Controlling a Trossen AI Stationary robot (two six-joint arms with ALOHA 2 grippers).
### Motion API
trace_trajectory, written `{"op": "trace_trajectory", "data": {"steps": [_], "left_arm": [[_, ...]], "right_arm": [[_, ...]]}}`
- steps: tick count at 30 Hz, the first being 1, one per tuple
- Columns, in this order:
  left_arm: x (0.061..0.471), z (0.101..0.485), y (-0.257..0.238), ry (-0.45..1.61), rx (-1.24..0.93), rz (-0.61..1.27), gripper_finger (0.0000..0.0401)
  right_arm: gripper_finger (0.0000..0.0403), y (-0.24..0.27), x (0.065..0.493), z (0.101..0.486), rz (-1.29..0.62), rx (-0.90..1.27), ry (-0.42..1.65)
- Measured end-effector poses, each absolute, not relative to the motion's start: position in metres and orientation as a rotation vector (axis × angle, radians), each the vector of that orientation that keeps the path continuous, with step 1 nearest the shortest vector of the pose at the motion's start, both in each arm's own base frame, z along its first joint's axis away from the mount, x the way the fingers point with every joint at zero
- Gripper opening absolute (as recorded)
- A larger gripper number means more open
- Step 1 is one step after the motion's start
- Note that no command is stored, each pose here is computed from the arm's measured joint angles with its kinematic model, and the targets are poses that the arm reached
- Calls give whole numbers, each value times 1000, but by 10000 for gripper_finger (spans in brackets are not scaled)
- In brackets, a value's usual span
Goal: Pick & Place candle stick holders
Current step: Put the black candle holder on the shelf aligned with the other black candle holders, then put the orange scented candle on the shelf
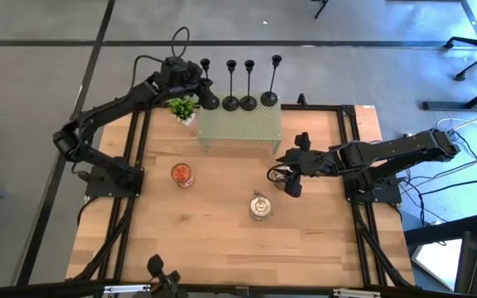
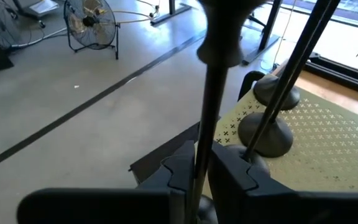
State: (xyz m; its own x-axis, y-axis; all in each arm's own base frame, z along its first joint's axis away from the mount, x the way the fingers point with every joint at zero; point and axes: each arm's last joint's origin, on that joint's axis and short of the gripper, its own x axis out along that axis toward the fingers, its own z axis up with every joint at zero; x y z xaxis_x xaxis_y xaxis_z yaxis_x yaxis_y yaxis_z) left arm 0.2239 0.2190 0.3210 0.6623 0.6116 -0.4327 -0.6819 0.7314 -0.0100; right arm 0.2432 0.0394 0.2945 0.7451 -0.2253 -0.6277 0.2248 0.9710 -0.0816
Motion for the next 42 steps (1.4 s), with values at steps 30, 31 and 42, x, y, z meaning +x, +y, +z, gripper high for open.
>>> {"op": "trace_trajectory", "data": {"steps": [30, 31, 42], "left_arm": [[194, 352, 177, 462, -125, 658, 125], [192, 351, 174, 483, -133, 652, 125], [177, 332, 116, 868, -244, 441, 125]], "right_arm": [[158, 39, 244, 295, -246, 2, 680], [158, 40, 244, 295, -246, 3, 677], [158, 40, 245, 296, -244, 8, 662]]}}
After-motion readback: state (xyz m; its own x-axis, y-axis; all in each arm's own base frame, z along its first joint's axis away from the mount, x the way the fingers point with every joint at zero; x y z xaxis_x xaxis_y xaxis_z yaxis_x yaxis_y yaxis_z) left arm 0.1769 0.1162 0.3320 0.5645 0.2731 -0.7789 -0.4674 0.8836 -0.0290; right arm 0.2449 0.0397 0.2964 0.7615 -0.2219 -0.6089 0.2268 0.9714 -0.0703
